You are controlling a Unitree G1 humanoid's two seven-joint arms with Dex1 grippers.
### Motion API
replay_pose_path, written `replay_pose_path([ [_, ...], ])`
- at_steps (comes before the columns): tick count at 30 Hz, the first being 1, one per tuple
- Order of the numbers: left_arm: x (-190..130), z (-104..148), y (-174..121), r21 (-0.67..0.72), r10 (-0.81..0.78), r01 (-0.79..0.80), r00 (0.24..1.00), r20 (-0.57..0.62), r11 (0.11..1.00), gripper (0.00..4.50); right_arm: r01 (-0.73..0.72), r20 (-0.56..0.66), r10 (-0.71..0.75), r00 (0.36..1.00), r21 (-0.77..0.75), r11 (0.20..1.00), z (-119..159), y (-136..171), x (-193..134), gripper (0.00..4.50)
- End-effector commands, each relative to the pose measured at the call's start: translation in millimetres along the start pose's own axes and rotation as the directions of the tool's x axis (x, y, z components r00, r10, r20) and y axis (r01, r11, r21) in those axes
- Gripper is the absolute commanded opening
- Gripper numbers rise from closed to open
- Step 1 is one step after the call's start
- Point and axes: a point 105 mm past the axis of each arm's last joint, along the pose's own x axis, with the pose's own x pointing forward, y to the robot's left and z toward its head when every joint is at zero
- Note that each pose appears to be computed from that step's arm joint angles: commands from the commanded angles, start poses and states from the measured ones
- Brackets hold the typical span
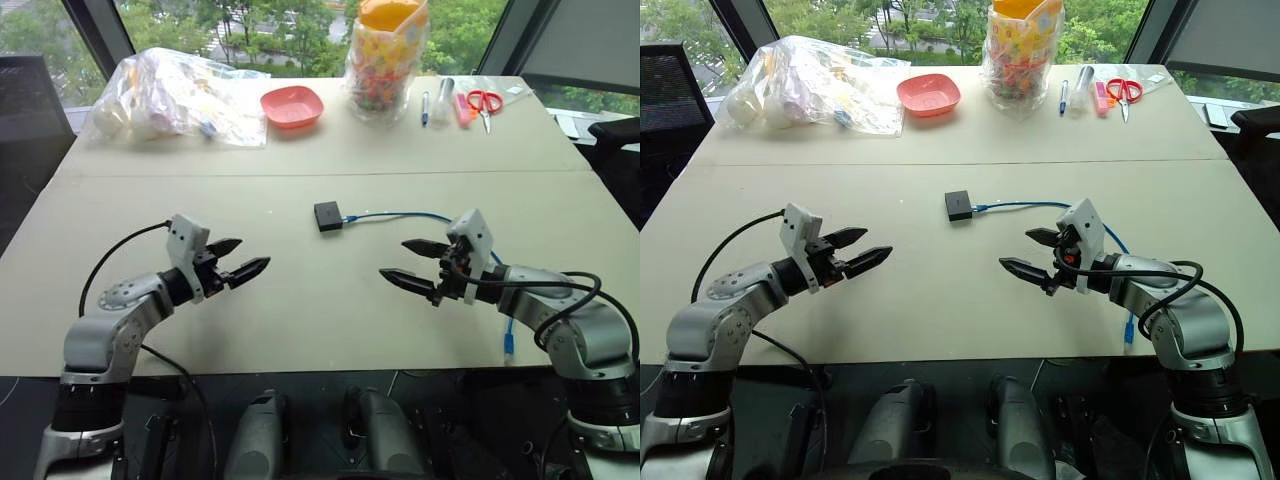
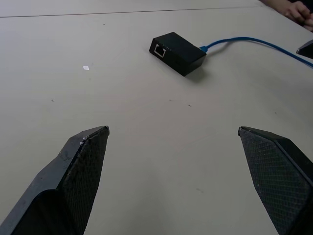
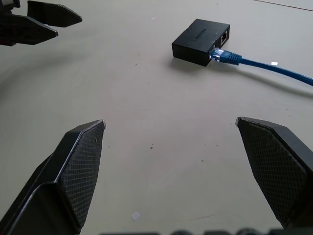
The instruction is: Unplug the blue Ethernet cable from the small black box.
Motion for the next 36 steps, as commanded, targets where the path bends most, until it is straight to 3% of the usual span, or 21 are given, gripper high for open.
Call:
replay_pose_path([
  [1,0,11,-2,0.074,-0.022,0.020,1.000,0.014,0.997,4.43,-0.012,0.028,0.013,1.000,-0.053,0.999,12,3,2,4.50],
  [5,5,22,-1,0.036,-0.015,0.012,0.997,0.080,0.999,4.43,-0.014,0.024,0.016,1.000,-0.059,0.998,13,1,5,4.50],
  [19,9,13,0,0.062,-0.048,0.048,0.999,-0.010,0.997,4.43,0.013,0.035,-0.010,0.999,-0.080,0.997,17,-2,6,4.50],
  [26,16,20,11,0.079,-0.065,0.065,0.998,-0.006,0.995,4.43,0.011,0.034,-0.007,0.999,-0.120,0.993,20,-4,11,4.50],
  [31,16,26,14,0.203,-0.187,0.208,0.975,-0.118,0.957,4.43,-0.001,-0.038,-0.009,0.999,-0.261,0.965,18,-24,46,4.50],
  [36,-9,55,14,0.206,-0.275,0.308,0.946,-0.174,0.929,4.43,-0.071,-0.090,0.044,0.995,-0.322,0.944,22,-49,95,4.50],
])
